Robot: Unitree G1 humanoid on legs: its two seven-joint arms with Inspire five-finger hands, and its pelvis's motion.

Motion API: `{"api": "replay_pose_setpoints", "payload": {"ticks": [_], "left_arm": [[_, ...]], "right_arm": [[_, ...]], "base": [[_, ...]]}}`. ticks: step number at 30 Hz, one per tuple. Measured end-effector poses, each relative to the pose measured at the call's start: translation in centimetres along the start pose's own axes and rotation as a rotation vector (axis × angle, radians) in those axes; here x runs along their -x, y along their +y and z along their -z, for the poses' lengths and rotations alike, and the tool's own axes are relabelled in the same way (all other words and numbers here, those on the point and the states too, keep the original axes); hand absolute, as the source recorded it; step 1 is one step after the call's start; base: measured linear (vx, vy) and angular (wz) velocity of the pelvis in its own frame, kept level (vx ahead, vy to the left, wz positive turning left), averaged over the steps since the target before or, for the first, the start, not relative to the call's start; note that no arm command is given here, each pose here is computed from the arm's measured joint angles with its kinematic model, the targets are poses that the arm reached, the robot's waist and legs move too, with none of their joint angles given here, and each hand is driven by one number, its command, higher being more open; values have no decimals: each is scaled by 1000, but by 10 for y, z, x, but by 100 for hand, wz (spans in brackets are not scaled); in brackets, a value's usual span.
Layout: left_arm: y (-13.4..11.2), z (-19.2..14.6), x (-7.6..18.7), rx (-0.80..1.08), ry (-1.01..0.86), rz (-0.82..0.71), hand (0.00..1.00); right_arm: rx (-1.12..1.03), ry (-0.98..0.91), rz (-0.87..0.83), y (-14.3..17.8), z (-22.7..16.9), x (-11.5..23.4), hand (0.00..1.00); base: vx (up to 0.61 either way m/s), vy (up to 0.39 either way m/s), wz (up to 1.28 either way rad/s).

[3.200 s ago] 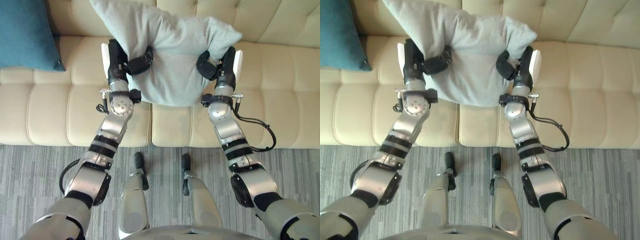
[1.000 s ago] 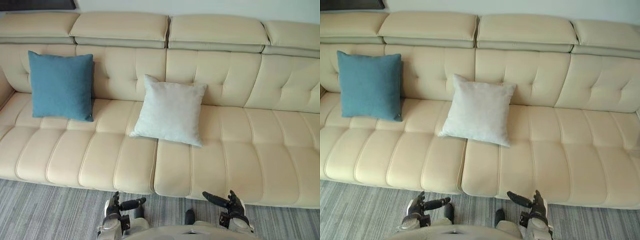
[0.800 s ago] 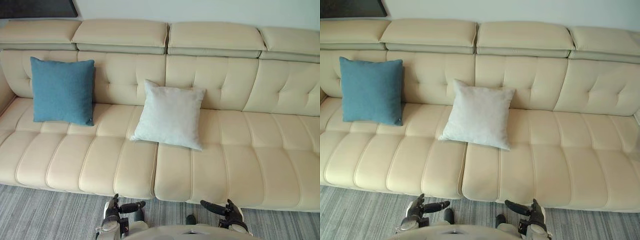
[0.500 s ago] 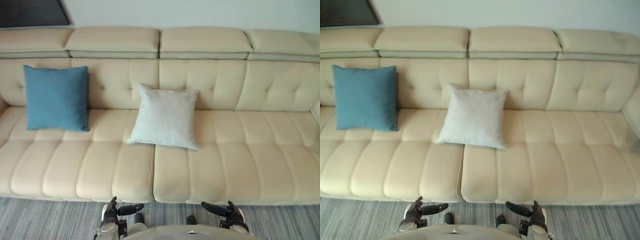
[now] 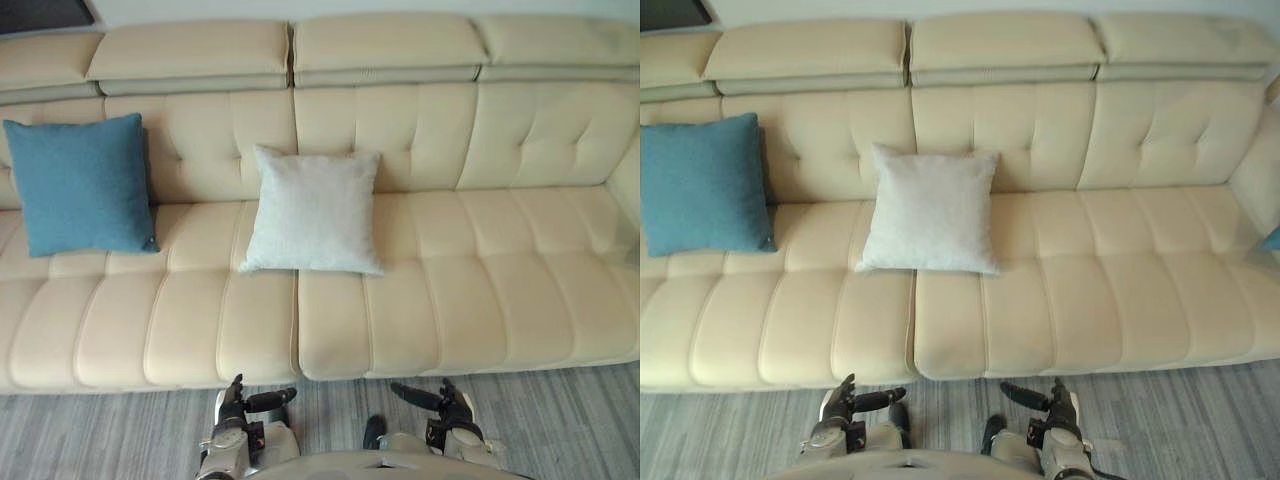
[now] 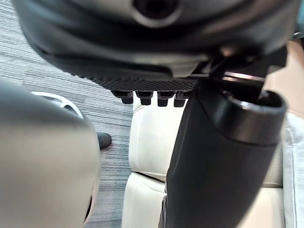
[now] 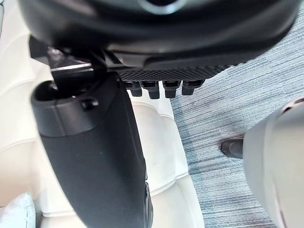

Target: Pick up cushions and gather them together orderly.

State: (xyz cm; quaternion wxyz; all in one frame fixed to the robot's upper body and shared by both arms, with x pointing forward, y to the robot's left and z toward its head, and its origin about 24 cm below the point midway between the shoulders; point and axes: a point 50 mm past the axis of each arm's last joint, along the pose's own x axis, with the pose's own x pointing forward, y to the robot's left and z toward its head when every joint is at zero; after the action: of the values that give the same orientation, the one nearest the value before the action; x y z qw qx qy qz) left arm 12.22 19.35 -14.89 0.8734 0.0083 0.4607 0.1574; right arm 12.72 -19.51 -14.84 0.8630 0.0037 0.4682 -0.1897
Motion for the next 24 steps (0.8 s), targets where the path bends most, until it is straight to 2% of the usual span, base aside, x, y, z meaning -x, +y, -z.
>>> {"api": "replay_pose_setpoints", "payload": {"ticks": [9, 16, 24], "left_arm": [[-20, -28, -3, -10, -85, 46, 100], [-22, -23, -2, 2, -71, 48, 100], [-21, -8, -1, 13, -8, 46, 100]], "right_arm": [[-5, -33, 4, 5, -7, 1, 100], [-23, -11, -11, 13, 1, 5, 100], [-50, 13, 4, 10, 8, 6, 100]], "base": [[-74, -67, 43], [-67, 67, -7], [29, 102, -50]]}}
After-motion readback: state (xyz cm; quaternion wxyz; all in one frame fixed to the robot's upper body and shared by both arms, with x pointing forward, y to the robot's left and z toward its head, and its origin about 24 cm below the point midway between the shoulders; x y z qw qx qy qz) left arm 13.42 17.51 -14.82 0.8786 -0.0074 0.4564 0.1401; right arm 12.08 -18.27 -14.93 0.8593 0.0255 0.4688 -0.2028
